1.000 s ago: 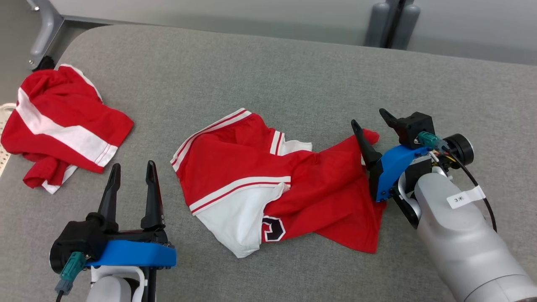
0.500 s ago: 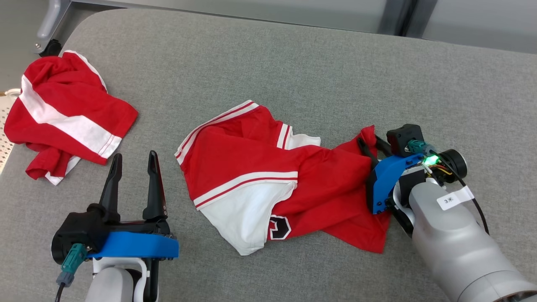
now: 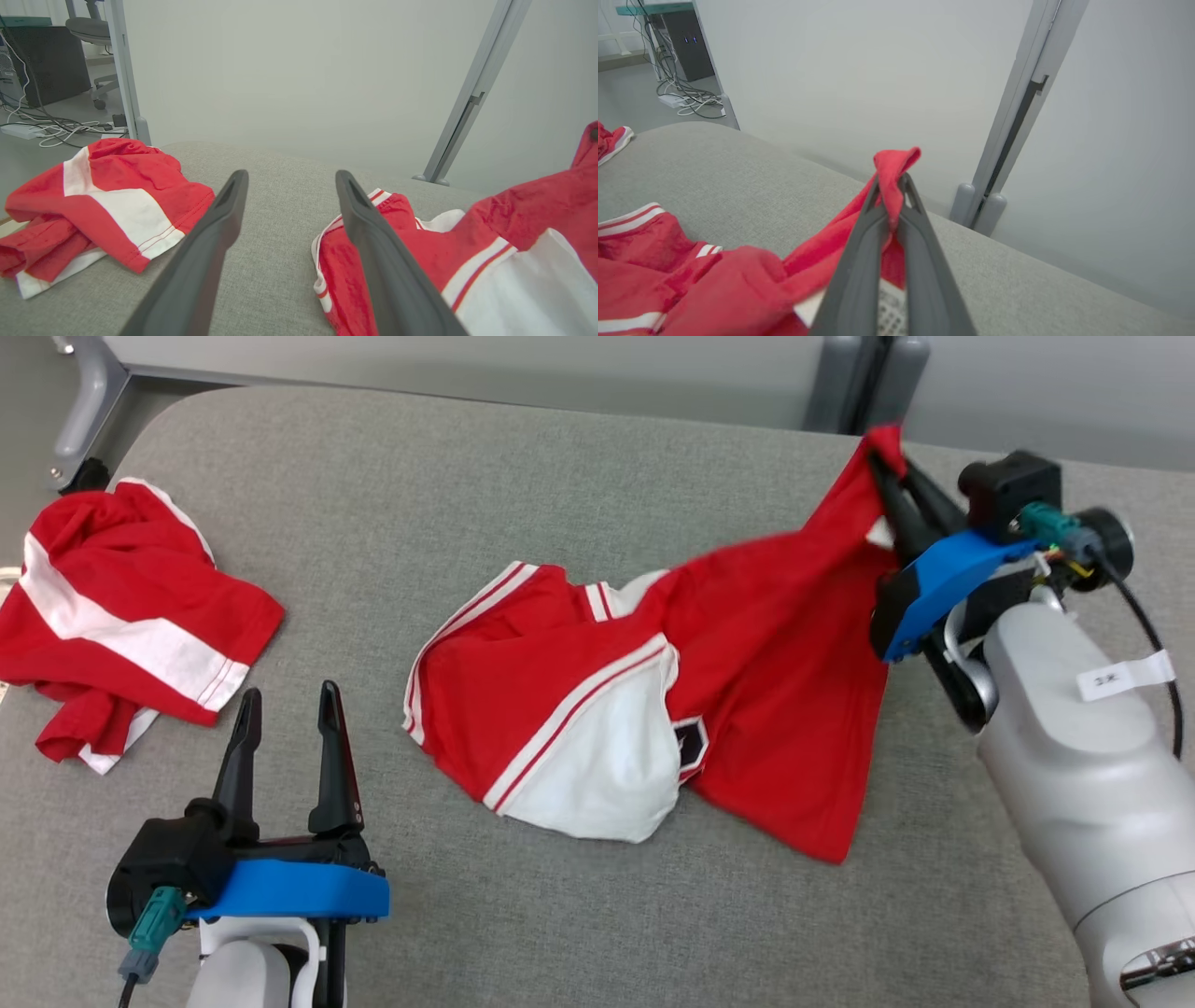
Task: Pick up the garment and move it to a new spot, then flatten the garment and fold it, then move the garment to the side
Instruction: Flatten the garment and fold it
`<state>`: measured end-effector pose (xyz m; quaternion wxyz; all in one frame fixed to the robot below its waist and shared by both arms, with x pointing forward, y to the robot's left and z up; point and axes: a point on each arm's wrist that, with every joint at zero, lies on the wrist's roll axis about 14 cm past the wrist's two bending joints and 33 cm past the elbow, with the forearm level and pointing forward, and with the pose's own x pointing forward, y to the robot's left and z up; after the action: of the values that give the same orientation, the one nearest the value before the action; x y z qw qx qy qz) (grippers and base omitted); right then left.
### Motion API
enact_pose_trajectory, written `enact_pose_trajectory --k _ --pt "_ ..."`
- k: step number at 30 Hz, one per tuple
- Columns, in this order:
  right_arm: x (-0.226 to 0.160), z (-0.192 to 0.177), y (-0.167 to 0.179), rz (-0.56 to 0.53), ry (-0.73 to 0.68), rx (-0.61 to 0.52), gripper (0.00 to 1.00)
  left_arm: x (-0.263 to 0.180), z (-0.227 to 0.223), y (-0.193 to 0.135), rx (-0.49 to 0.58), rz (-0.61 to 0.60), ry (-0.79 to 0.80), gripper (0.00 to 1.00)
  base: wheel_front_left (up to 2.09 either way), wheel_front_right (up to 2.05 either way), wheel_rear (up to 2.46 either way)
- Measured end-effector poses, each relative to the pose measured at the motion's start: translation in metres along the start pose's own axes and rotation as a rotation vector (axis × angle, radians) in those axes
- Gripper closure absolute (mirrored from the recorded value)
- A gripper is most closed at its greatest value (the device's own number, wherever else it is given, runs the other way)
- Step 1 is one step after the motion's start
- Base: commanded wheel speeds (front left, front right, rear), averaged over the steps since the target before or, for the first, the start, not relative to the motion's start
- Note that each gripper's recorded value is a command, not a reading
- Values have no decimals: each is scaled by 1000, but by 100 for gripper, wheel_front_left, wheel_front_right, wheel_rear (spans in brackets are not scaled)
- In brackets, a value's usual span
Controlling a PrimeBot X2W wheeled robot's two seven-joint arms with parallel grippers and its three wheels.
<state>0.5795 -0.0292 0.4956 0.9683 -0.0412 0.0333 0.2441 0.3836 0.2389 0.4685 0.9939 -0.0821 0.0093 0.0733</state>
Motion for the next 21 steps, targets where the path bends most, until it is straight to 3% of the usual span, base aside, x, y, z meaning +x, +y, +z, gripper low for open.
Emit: enact_pose_trajectory --k 5,9,21 --pt "-7 41 -9 -25 -113 -22 100 -2 -1 -7 -10 -18 2 0 0 0 0" --pt "-25 46 -2 -21 -153 -14 100 -3 -3 -16 -18 -45 5 0 0 0 0" --pt "-132 -15 13 -110 -104 131 100 -4 -3 -46 -29 -135 3 0 0 0 0"
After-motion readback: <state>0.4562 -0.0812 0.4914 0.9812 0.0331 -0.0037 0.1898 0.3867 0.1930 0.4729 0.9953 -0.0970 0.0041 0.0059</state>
